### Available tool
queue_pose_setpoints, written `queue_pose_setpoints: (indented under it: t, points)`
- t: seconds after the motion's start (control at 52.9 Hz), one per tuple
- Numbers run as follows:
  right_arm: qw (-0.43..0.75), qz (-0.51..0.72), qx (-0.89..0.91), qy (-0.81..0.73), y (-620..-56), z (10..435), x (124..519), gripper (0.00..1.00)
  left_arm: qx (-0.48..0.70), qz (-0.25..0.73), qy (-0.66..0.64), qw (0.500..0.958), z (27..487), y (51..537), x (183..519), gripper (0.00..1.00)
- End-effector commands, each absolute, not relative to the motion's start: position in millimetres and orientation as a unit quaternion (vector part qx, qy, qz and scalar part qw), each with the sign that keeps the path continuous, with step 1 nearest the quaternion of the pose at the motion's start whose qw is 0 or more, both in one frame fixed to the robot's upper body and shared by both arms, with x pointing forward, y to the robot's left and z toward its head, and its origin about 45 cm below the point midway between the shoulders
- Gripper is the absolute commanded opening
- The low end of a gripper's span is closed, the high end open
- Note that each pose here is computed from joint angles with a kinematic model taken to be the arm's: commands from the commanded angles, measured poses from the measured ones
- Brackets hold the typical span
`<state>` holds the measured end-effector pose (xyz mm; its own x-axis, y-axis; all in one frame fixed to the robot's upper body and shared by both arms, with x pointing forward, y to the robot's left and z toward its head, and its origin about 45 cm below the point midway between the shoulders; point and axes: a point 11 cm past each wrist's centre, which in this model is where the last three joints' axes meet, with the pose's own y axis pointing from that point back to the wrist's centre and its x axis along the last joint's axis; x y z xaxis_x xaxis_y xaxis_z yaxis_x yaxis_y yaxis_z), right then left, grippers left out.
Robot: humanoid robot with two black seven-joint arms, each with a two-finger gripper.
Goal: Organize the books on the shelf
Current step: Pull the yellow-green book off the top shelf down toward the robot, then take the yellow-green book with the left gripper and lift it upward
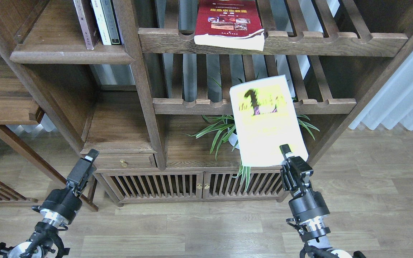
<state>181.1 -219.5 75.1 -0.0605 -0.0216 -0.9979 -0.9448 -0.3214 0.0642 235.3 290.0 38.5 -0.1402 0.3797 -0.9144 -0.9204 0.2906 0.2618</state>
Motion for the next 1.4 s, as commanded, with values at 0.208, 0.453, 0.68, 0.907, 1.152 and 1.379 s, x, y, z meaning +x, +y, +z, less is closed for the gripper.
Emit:
queue_pose_setpoints:
  t: [0.208,0.453,0.68,0.907,1.152,1.379]
  points:
    - [0.326,0.676,-0.566,0.342,-148.7,60.7,143.9,0.06,-0.291,0.470,0.625,0.551,31.6,242.4,213.4,1.00]
    - [0.293,0.701,-0.567,0.317,-131.1,53.5,128.4,0.06,-0.284,0.400,0.688,0.535,36.4,188.8,192.4,1.00]
    - [0.292,0.705,-0.566,0.312,-127.7,53.8,126.8,0.06,-0.254,0.382,0.711,0.533,28.5,168.0,172.8,1.00]
    - [0.285,0.710,-0.567,0.304,-121.3,54.2,122.5,0.06,-0.265,0.362,0.724,0.524,31.0,144.6,169.9,1.00]
    - [0.275,0.718,-0.568,0.293,-114.6,54.0,115.7,0.06,-0.292,0.374,0.717,0.511,33.1,137.0,176.3,0.87]
    - [0.272,0.721,-0.568,0.290,-112.5,53.6,112.9,0.07,-0.297,0.387,0.707,0.512,32.4,142.9,183.6,0.03]
